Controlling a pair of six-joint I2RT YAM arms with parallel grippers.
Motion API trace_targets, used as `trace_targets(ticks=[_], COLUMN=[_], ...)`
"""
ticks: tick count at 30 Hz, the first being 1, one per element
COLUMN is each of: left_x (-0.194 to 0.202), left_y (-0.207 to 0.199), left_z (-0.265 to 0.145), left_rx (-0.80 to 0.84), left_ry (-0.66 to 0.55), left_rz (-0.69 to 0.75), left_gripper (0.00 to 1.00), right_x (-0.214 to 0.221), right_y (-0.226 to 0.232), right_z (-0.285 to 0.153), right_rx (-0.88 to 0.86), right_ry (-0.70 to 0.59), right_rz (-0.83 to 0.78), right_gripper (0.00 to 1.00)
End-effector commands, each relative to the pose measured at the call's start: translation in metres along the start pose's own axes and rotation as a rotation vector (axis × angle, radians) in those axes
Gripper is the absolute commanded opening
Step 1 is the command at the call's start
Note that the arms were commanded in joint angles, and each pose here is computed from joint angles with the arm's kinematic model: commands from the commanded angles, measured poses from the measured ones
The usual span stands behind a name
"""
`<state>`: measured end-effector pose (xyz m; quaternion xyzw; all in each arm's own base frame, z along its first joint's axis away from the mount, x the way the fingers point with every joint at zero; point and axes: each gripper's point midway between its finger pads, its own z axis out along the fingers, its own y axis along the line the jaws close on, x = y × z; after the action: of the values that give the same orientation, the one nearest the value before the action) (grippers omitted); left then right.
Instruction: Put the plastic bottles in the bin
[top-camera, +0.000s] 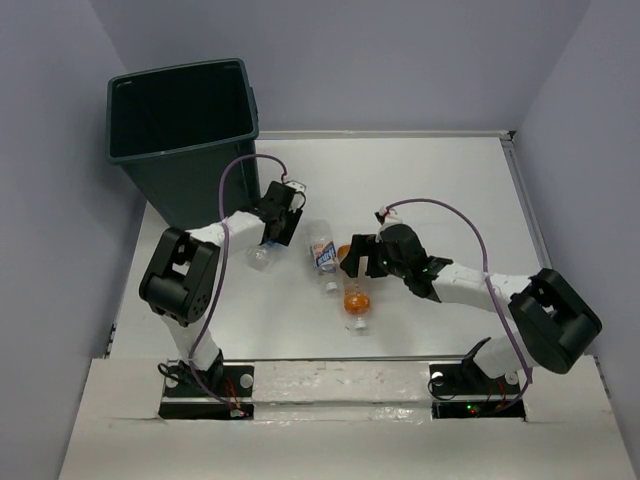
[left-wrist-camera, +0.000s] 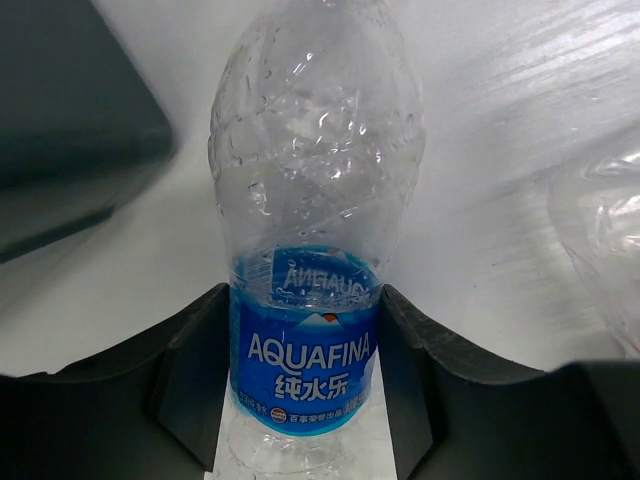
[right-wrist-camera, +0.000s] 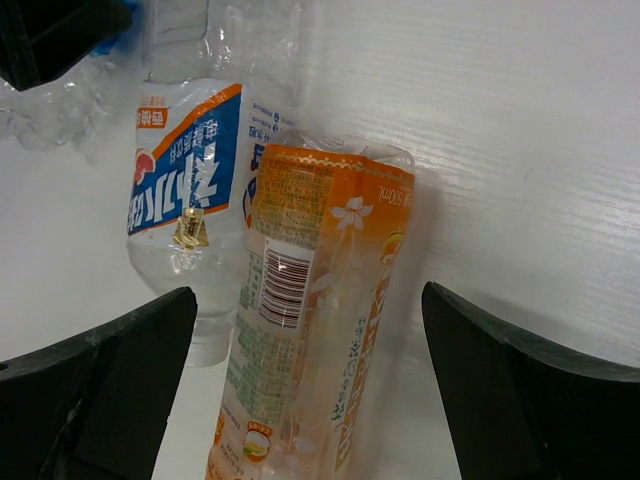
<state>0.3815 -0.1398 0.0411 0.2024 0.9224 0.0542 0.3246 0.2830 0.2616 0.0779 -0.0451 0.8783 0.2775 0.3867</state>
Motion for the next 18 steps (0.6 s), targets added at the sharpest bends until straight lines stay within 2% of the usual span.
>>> trace_targets(ticks=[1, 2, 8, 13, 16, 18], left_x=[-0.003, -0.008, -0.038, -0.077, -0.104, -0.125], left_y=[-0.012, -0.015, -0.026, -0.026, -0.021, -0.015], left_z=[-0.014, -0.021, -0.062, -0.127, -0.174, -0.216], left_rx=[0.023, 0.026, 0.083, 0.154, 0.213, 0.255], left_ry=[0.004, -0.015, -0.143, -0.349, -0.502, -0.626], left_rz=[0.013, -0.003, -0.079, -0.183, -0.231, -0.269], left_gripper=[0.55, 0.51, 0.47, 0.47, 0.47, 0.47], right_x=[-0.01, -0.008, -0.005, -0.003, 0.001, 0.0], right_y=[0.008, 0.005, -0.013, -0.016, -0.02, -0.023], right_z=[0.006, 0.008, 0.013, 0.014, 0.016, 0.015], right_rx=[-0.003, 0.01, 0.096, 0.112, 0.125, 0.14], right_ry=[-0.005, 0.002, -0.007, -0.003, 0.008, -0.003], right_rz=[-0.024, -0.021, -0.018, -0.016, -0.013, -0.009], right_gripper=[0.99, 0.98, 0.89, 0.83, 0.7, 0.56])
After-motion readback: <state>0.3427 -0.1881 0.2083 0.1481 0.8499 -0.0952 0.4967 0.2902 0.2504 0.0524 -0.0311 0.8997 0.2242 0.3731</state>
